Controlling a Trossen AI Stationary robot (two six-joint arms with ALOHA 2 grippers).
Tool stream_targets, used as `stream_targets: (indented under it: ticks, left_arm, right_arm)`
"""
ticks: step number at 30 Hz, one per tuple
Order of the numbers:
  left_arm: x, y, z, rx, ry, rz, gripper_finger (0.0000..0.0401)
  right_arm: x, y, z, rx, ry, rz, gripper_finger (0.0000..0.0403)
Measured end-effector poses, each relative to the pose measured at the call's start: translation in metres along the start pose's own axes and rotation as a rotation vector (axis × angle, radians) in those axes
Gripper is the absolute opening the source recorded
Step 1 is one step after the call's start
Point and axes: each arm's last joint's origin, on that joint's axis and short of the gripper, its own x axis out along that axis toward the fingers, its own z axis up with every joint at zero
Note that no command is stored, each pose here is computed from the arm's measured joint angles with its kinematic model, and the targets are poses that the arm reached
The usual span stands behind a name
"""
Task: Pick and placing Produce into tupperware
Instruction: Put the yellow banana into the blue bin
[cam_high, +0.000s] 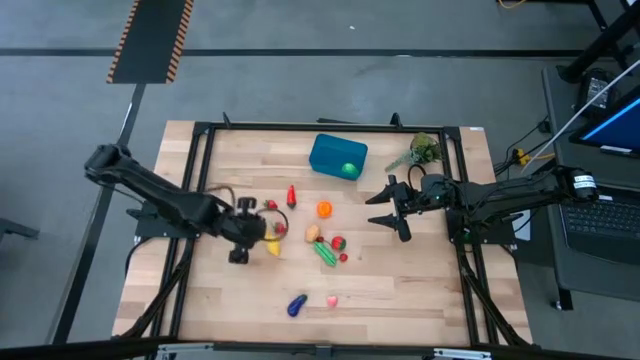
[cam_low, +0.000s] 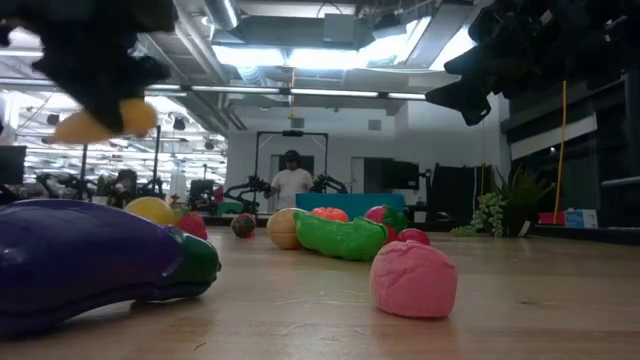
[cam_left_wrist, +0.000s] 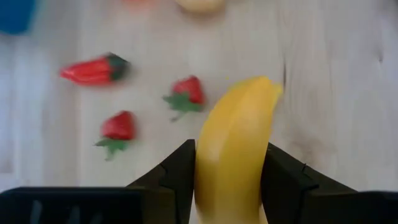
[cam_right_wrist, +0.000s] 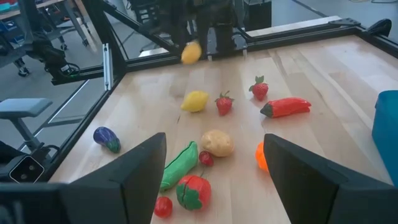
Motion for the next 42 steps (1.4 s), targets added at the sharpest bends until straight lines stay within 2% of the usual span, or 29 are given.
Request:
stream_targets:
  ticks: [7, 10, 15, 24, 37, 42]
  left_arm:
    - [-0.049, 0.028, -0.009, -0.090, -0.250, 0.070, 0.0131]
    - [-0.058, 0.036, -0.016, -0.138, -0.359, 0.086, 0.0131]
    - [-0.043, 0.041, -0.034, -0.192, -0.529, 0.074, 0.0131]
    - [-0.010, 0.047, -0.049, -0.160, -0.825, 0.030, 0.0131]
    - [-0.007, 0.061, -0.046, -0.132, -1.049, -0.057, 0.0131]
    - [0.005, 0.063, -0.055, -0.179, -1.081, -0.047, 0.0131]
  right_arm:
    - [0.000, 0.000, 0.000, -0.001, 0.000, 0.000, 0.0271]
    - [0.000, 0.000, 0.000, -0.003, 0.003, 0.000, 0.0271]
    - [0.000, 0.000, -0.001, -0.026, 0.007, 0.000, 0.0271]
    - [0.000, 0.000, -0.001, -0.029, 0.007, 0.000, 0.0271]
    - [0.000, 0.000, -0.001, -0.029, 0.007, 0.000, 0.0271]
    - [0.000, 0.000, -0.001, -0.029, 0.007, 0.000, 0.0271]
